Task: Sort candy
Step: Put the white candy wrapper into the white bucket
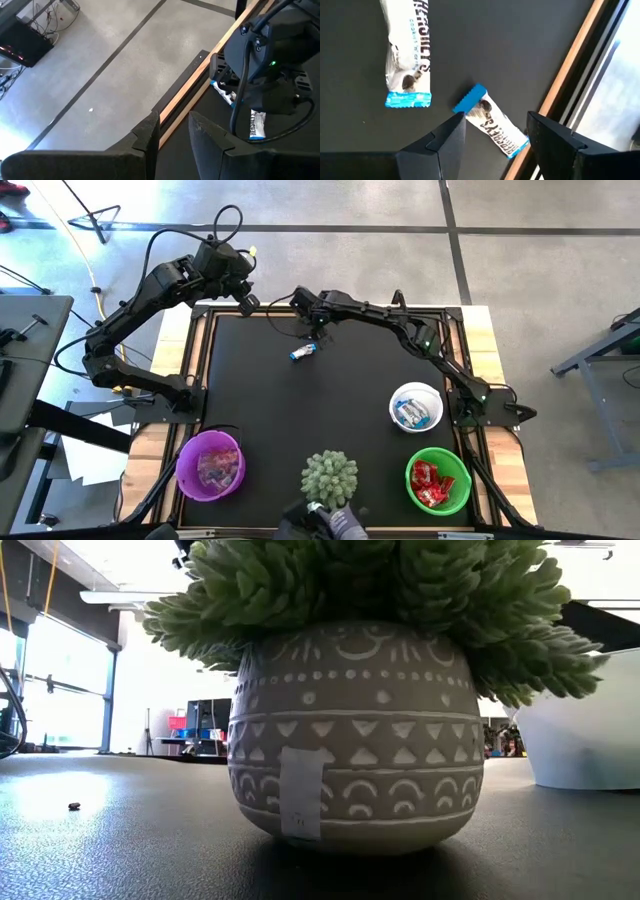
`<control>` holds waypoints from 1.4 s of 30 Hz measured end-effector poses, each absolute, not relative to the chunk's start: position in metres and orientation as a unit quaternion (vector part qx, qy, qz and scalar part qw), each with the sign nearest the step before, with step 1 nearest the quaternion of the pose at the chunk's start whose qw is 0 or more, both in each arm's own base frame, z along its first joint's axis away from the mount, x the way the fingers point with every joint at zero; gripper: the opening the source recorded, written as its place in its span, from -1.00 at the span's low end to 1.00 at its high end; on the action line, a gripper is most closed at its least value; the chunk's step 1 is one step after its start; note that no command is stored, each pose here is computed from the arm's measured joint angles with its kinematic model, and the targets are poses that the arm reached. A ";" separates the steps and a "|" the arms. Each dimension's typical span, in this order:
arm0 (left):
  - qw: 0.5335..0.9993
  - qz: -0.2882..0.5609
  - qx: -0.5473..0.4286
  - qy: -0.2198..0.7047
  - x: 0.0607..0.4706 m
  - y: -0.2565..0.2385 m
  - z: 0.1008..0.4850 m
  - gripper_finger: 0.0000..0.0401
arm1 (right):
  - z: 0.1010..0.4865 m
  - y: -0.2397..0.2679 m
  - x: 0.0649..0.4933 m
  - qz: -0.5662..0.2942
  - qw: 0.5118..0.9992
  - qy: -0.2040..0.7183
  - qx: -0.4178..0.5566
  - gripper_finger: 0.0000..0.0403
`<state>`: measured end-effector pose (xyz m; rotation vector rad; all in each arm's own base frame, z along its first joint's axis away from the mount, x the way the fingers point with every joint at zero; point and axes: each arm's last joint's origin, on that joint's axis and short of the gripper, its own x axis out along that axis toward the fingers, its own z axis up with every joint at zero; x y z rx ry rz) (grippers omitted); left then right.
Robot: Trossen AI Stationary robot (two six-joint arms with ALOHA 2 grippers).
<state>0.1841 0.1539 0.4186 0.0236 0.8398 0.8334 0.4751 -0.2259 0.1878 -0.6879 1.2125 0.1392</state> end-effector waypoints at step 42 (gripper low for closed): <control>0.844 0.380 0.021 0.379 0.187 0.155 0.422 -0.55 | 0.169 -0.252 0.461 0.172 0.743 0.538 -0.359 0.02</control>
